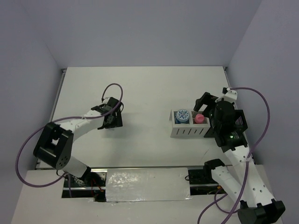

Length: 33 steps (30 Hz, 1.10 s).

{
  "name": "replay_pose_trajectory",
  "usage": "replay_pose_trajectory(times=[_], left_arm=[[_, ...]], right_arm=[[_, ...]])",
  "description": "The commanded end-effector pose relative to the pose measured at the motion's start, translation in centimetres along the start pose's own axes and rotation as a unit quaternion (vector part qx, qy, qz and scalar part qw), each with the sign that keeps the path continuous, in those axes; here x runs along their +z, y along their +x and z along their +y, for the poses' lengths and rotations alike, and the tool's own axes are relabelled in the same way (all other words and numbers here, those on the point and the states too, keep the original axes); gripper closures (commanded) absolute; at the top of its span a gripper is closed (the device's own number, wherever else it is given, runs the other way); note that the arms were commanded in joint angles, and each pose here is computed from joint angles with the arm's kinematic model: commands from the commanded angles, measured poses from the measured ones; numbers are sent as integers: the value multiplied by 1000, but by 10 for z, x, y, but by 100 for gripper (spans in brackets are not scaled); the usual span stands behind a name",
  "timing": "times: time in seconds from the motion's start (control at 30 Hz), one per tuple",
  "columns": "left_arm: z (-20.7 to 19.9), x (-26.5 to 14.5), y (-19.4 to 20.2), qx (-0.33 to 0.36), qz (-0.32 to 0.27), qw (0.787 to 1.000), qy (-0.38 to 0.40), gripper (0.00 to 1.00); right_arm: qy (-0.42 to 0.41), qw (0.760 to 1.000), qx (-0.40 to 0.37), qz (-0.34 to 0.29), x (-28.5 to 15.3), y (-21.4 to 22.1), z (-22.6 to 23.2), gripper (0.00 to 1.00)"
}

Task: Sort the stationery into containers
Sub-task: Pick up the stationery from the center of the board.

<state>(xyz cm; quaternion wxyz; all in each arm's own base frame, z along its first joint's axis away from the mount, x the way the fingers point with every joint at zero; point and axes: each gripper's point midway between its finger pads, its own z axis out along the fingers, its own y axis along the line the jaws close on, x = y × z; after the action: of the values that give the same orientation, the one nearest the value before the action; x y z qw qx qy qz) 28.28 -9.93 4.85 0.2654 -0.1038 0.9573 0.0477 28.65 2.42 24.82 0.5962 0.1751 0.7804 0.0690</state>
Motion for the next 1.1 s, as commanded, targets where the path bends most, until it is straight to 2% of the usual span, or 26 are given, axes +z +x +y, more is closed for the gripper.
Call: replay_pose_trajectory(times=[0.0, 0.13, 0.23, 0.33, 0.47, 0.57, 0.63, 0.67, 0.73, 0.77, 0.8, 0.93, 1.03, 1.07], left_arm=[[-10, 9, -32, -11, -22, 1000, 7, 10], [-12, 35, -17, 1, 17, 1000, -11, 30], [-13, 45, -1, 3, 36, 999, -4, 58], [-13, 45, 7, 1, 43, 999, 4, 100], [-19, 28, 7, -9, 21, 999, 44, 100], [-57, -19, -7, -12, -47, 984, 170, 100], [-87, -75, -23, -9, -124, 952, 280, 100], [-95, -111, -36, -13, -170, 928, 331, 100], [-109, -145, -35, 2, -206, 897, 392, 100], [-119, -167, -39, 7, -230, 873, 430, 100], [-121, -187, -41, 7, -245, 855, 457, 100], [-143, -231, -27, 51, -232, 800, 551, 100], [-154, -249, -21, 78, -232, 776, 581, 100], [-158, -255, -16, 90, -227, 769, 591, 100]], right_arm=[[-51, 998, -2, -30, -20, -28, 22, 0], [-75, 997, -3, -32, -32, -34, 30, 0], [-99, 995, -5, -31, -41, -40, 39, 0], [-164, 986, -6, -24, -55, -47, 63, 0], [-230, 973, 8, -19, -73, -53, 86, 0], [-313, 948, 51, 5, -85, -44, 115, 0], [-390, 916, 86, 39, -94, -29, 143, 0], [-405, 908, 96, 50, -95, -22, 151, 0], [-396, 910, 122, 24, -89, -25, 162, 0], [-409, 903, 118, 50, -94, -3, 176, 0], [-414, 901, 122, 45, -94, -2, 184, 0], [-443, 883, 142, 56, -98, 10, 223, 0], [-453, 880, 132, 54, -102, 8, 242, 0], [-441, 887, 126, 60, -94, 16, 247, 0]])
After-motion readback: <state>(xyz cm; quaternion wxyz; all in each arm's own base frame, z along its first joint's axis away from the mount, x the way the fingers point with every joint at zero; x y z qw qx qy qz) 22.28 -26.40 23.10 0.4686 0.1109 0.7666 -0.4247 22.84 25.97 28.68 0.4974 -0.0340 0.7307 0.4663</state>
